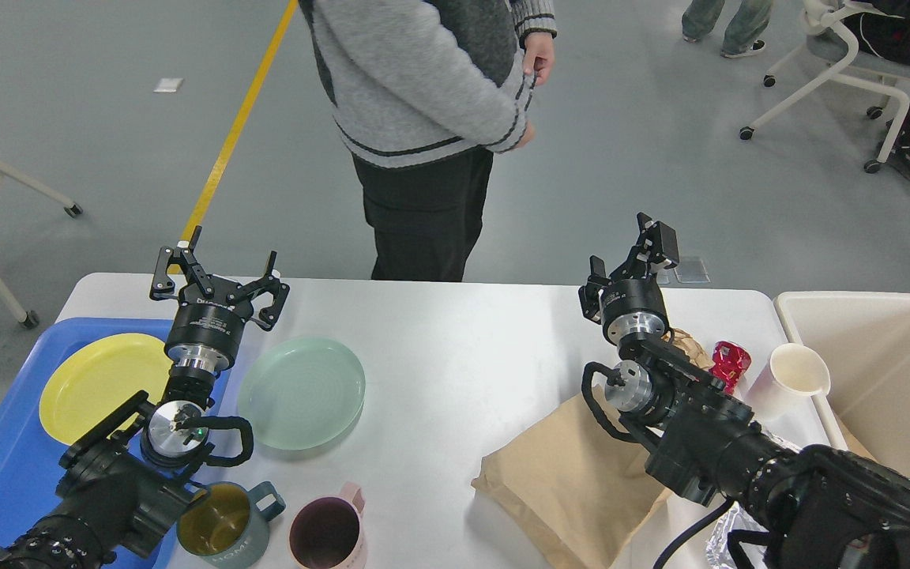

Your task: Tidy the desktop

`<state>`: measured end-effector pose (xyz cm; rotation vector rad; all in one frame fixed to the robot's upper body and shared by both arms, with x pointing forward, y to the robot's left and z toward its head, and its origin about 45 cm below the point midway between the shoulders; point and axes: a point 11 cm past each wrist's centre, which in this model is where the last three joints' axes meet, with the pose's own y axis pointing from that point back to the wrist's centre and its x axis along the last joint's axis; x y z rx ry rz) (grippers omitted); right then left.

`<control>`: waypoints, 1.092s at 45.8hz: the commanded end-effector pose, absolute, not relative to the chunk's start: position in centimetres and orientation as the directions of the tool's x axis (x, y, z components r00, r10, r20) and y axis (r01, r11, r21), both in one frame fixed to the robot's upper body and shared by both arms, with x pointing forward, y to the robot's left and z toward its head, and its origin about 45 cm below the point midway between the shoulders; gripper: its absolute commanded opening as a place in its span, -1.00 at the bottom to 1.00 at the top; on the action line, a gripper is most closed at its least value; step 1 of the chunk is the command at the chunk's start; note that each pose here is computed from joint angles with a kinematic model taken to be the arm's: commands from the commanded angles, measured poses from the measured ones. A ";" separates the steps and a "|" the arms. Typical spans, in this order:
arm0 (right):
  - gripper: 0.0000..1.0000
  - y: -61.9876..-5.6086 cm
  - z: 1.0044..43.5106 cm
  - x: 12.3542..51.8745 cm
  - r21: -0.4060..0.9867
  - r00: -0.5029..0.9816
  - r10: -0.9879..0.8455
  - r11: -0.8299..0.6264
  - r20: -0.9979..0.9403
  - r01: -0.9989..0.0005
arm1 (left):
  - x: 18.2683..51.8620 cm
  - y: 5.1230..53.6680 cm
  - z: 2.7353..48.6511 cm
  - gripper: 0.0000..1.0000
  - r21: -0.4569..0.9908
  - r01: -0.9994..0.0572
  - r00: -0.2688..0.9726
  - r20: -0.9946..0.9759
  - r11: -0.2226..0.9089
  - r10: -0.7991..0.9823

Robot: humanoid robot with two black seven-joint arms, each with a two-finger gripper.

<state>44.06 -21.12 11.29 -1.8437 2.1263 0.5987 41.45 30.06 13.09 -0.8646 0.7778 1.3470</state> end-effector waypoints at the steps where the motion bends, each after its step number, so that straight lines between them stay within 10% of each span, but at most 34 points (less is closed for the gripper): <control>1: 1.00 -21.2 11.3 44.1 0.135 -0.159 -0.876 0.109 -0.455 -0.985 | 41.4 30.0 13.0 0.99 -0.077 -0.997 0.078 -0.873 0.023 0.482; 50: 1.00 -21.1 11.3 44.1 0.135 -0.158 -0.876 0.107 -0.455 -0.985 | 45.6 31.7 17.2 0.99 0.010 -0.999 -0.033 -0.757 -0.039 0.652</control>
